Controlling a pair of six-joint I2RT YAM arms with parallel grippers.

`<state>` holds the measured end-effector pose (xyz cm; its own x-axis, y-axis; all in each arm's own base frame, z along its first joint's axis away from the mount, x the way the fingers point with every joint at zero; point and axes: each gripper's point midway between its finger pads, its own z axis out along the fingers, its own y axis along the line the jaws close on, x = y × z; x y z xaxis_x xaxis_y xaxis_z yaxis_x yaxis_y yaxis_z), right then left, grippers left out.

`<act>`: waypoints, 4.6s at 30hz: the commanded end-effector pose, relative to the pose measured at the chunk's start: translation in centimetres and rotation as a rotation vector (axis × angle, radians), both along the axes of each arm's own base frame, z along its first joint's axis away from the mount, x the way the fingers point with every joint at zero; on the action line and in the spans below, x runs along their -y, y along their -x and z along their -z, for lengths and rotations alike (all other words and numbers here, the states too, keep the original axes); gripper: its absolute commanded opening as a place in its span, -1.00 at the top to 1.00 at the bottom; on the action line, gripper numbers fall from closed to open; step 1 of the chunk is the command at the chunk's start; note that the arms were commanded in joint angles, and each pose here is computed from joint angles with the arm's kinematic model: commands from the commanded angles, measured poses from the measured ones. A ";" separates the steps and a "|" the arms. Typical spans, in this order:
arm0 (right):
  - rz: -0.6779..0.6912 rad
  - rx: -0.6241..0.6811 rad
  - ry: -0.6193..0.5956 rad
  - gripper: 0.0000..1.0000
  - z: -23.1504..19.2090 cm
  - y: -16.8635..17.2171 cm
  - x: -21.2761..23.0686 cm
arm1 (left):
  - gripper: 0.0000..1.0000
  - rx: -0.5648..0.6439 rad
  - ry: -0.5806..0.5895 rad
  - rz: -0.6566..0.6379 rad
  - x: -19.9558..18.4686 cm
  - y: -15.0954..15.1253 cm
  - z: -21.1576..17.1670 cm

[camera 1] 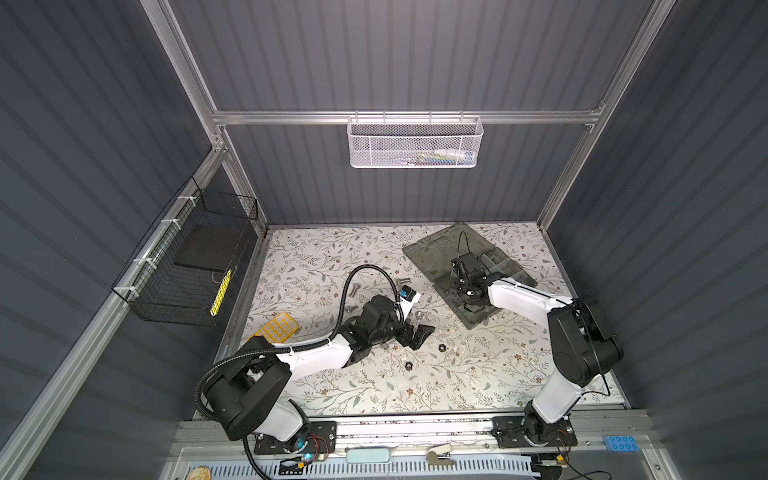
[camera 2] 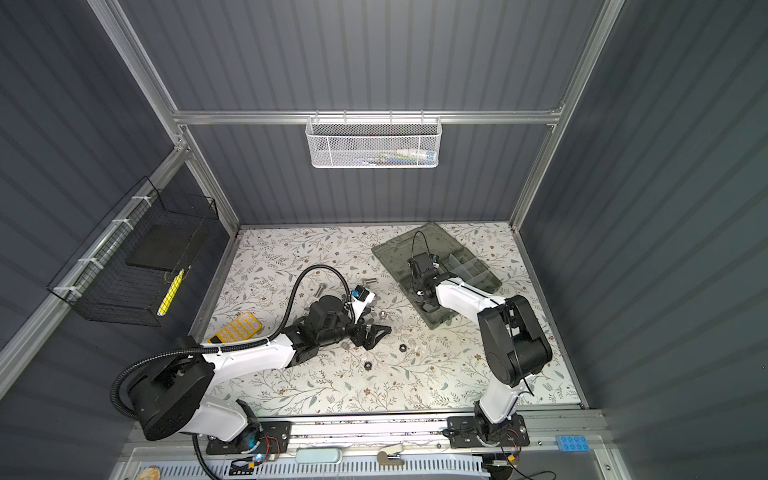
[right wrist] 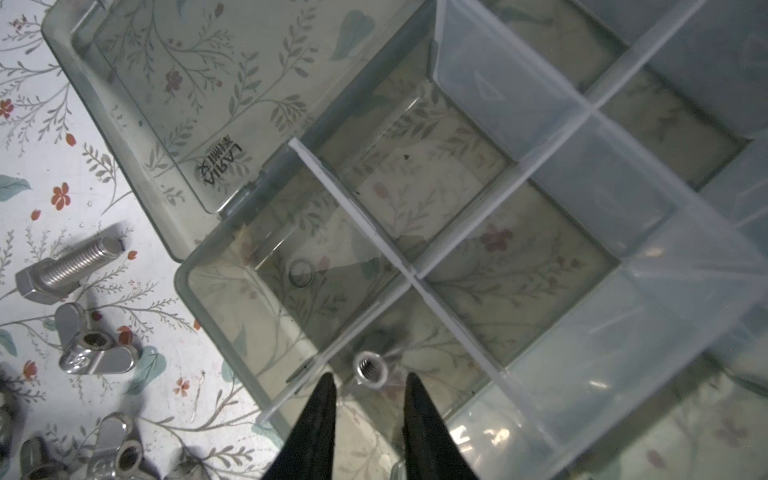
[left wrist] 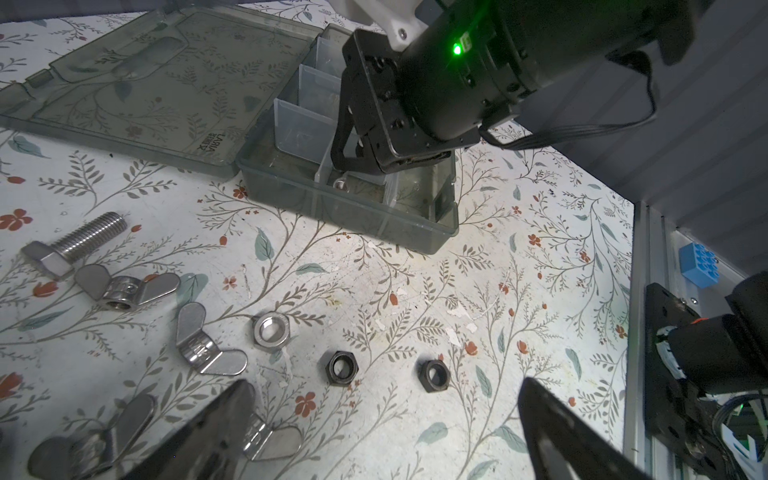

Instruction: Sort the screws and nuts into containers

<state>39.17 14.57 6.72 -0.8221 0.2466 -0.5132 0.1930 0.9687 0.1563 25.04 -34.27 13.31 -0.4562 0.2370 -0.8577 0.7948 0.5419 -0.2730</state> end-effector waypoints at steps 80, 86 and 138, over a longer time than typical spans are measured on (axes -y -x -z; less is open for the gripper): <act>-0.357 -0.108 -0.079 0.67 4.8 3.3 -16.4 | -0.99 -0.046 0.170 -0.509 -12.2 -6.9 -2.6; -0.347 -0.059 -0.106 0.73 1.9 2.7 -15.8 | -0.99 -0.046 0.210 -0.438 -11.1 -6.3 -3.2; -0.059 -0.004 -0.127 0.44 0.3 0.0 -0.3 | -0.99 -0.032 0.144 0.054 -0.7 -0.4 -2.4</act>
<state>38.56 14.68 5.91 -0.8457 0.2509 -0.4709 0.1359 0.9547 0.2647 25.12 -33.46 14.59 -0.5117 0.1406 -0.8476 0.7959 0.4492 -0.4060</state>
